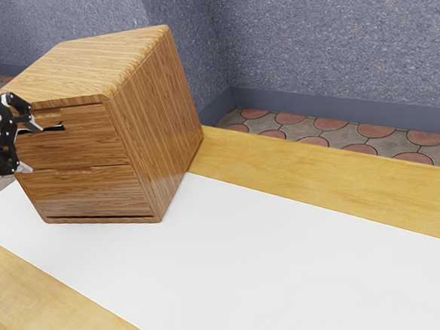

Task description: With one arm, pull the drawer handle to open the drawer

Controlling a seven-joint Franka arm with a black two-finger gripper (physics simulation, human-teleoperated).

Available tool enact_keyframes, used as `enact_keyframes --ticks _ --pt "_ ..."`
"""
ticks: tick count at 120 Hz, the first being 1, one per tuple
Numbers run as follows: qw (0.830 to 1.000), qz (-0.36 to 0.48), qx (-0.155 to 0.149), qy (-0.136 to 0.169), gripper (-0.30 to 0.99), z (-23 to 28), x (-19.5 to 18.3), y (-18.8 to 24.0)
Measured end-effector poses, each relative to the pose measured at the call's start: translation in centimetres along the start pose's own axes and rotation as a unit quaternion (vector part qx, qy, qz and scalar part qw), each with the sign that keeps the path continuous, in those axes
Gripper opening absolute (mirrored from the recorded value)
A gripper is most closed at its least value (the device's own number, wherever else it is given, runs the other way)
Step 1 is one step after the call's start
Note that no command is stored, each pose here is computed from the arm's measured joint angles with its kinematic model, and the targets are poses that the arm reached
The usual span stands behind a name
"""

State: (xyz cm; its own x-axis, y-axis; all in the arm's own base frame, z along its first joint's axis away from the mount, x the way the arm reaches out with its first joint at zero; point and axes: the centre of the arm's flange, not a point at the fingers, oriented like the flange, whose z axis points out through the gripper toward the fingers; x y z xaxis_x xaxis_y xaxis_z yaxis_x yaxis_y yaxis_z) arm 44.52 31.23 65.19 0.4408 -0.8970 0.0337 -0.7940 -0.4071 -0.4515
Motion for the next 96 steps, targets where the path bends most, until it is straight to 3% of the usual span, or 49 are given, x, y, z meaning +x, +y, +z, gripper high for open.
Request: enact_keyframes --ticks 58,96 --pt "1.000 -0.001 0.017 -0.003 0.69 -1.6 1.1 -1.0" --pt "1.000 -0.010 0.002 -0.004 0.69 0.6 0.1 -1.5"
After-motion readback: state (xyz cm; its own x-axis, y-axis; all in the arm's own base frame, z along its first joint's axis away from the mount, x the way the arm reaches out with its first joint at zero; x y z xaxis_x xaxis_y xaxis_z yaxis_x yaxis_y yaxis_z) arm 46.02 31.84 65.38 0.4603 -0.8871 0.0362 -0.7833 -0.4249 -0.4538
